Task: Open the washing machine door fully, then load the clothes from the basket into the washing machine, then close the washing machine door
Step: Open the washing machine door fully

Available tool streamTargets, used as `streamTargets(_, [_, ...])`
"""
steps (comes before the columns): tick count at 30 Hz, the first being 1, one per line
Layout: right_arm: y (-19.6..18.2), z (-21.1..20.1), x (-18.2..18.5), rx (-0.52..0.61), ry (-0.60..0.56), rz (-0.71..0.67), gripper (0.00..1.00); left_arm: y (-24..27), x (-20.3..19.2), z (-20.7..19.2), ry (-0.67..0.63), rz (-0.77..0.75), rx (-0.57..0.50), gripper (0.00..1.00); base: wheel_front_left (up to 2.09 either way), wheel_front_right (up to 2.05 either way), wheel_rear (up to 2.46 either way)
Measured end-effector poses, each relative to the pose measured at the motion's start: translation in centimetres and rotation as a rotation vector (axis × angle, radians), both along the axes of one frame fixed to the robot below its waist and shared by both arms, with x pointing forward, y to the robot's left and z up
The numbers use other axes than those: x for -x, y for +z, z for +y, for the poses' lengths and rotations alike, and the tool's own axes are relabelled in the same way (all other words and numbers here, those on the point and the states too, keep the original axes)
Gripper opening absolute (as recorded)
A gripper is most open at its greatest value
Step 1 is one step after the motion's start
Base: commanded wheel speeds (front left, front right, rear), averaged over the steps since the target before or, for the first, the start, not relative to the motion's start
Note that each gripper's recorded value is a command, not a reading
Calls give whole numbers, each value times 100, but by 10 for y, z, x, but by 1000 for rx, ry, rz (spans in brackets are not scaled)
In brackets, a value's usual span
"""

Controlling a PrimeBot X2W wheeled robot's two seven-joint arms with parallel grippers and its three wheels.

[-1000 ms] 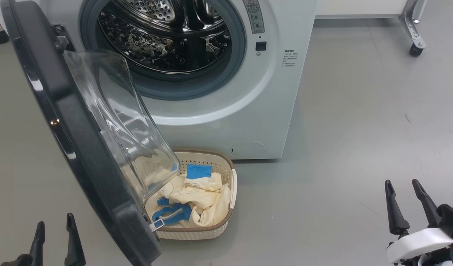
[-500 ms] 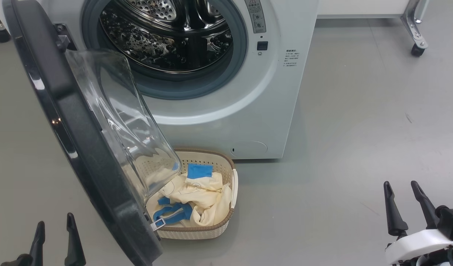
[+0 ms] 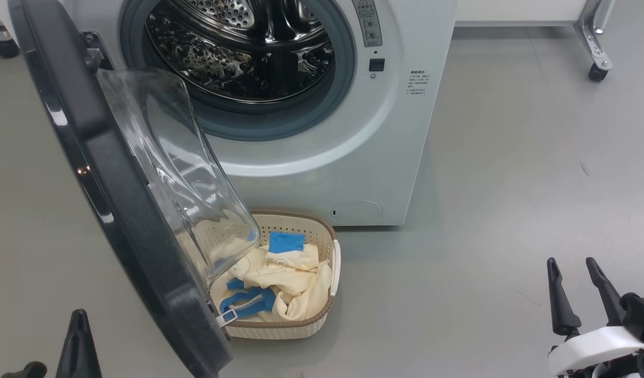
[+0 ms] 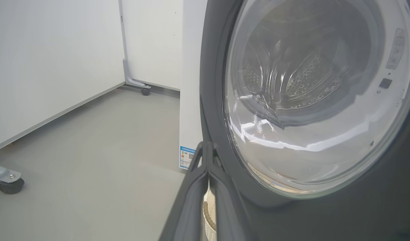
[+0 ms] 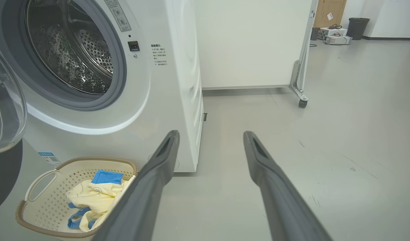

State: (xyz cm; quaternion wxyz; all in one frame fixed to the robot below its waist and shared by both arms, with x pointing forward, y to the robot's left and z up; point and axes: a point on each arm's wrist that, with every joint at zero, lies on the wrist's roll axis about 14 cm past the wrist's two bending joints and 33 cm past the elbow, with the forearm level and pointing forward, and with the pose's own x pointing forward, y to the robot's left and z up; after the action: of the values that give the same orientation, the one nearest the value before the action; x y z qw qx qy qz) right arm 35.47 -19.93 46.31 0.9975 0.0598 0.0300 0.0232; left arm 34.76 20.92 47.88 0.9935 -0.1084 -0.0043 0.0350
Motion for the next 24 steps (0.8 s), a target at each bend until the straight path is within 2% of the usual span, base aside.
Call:
streamTargets(9, [0, 0, -3, 1, -6, 0, 100, 11, 0, 10, 34, -33, -6, 0, 0, 0, 0])
streamTargets(13, [-1, 2, -7, -1, -1, 1, 100, 25, 0, 25, 95, -72, -21, 0, 0, 0, 0])
streamTargets(24, [-1, 17, -17, -2, 46, 1, 100, 101, -2, 59, 229, -294, -66, 0, 0, 0, 0])
